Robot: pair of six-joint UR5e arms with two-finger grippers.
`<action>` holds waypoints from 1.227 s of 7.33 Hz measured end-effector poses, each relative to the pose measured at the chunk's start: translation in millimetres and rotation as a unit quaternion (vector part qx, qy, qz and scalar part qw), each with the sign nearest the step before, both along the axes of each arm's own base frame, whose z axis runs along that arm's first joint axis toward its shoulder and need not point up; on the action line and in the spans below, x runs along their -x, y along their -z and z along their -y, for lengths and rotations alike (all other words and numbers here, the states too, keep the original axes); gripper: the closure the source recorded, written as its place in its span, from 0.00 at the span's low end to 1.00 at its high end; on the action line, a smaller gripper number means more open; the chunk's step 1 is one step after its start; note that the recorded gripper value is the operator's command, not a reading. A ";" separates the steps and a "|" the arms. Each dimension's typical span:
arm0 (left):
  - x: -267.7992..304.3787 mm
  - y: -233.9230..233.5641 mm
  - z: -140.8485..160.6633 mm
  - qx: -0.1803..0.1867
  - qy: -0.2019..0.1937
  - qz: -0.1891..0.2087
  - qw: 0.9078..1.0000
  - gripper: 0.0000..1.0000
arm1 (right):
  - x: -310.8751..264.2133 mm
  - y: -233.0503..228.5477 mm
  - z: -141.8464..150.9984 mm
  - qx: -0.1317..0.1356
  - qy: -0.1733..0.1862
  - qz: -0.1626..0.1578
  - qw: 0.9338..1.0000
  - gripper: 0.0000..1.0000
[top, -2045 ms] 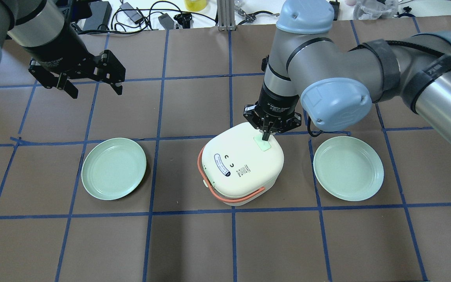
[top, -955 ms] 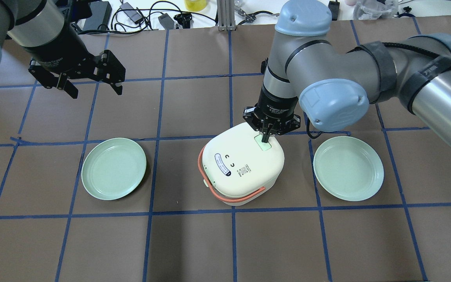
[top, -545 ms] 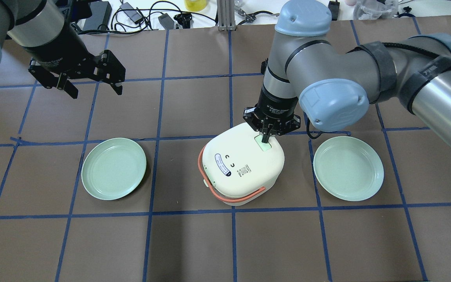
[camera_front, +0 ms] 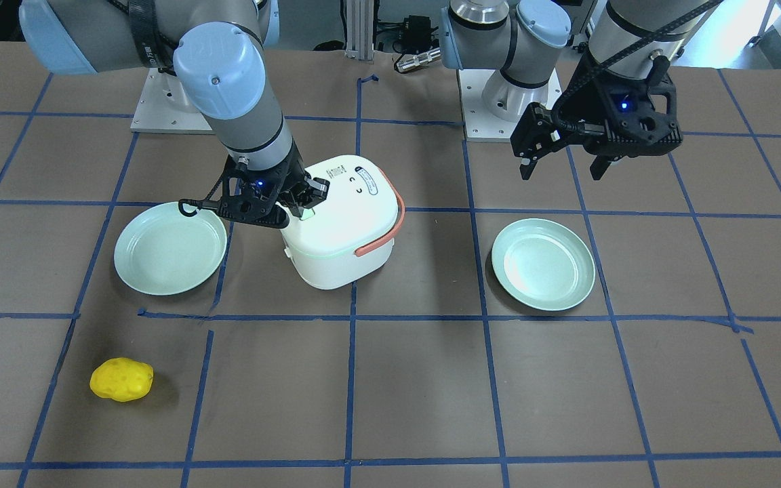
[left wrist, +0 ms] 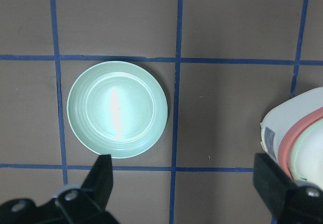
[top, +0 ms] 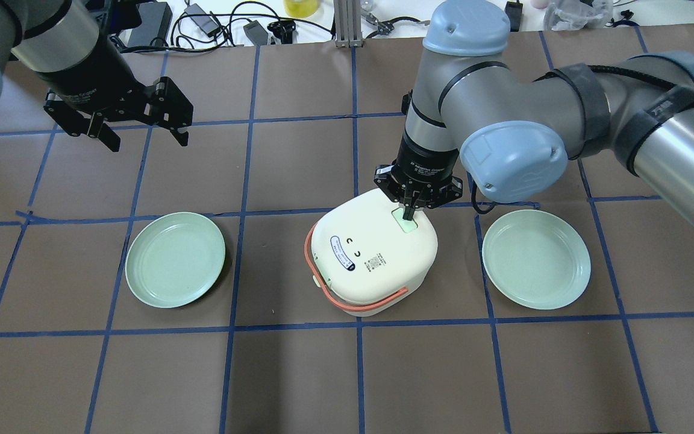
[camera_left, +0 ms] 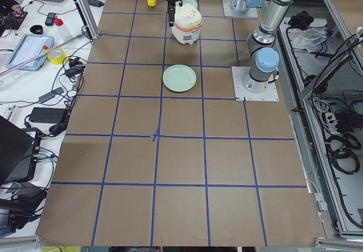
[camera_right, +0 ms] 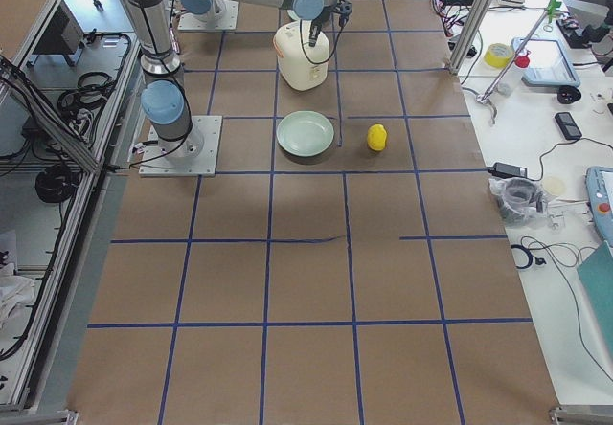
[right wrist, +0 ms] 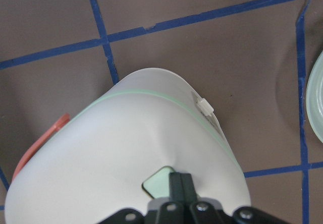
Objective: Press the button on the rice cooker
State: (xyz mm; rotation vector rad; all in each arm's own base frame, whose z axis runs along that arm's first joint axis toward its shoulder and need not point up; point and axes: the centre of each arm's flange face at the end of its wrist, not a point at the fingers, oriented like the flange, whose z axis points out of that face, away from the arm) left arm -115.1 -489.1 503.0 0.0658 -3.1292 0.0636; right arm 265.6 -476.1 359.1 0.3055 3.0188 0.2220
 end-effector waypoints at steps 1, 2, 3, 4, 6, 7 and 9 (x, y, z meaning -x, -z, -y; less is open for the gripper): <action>0.0 0.0 0.0 0.000 0.000 0.000 1.000 0.00 | -0.1 -11.1 1.5 0.010 0.007 0.000 1.000 0.41; 0.0 0.0 0.0 0.000 0.000 0.000 1.000 0.00 | -0.5 -26.1 3.8 0.023 0.018 0.002 1.000 0.29; 0.0 0.0 0.0 0.000 0.000 0.000 1.000 0.00 | -0.9 -46.0 5.8 0.041 0.028 0.006 0.999 0.22; 0.0 0.0 0.0 0.000 0.000 0.000 1.000 0.00 | -0.6 -69.5 5.6 0.062 0.035 0.012 0.997 0.09; 0.0 0.0 0.0 0.000 0.000 0.000 1.000 0.00 | 1.8 -107.3 5.4 0.095 0.038 0.016 0.995 0.00; 0.0 0.0 0.0 0.000 0.000 0.000 1.000 0.00 | 5.6 -121.7 6.5 0.103 0.027 0.004 0.994 0.00; 0.0 0.0 0.0 0.000 0.000 0.000 1.000 0.00 | 24.7 -138.2 9.5 0.095 -0.021 -0.045 0.994 0.00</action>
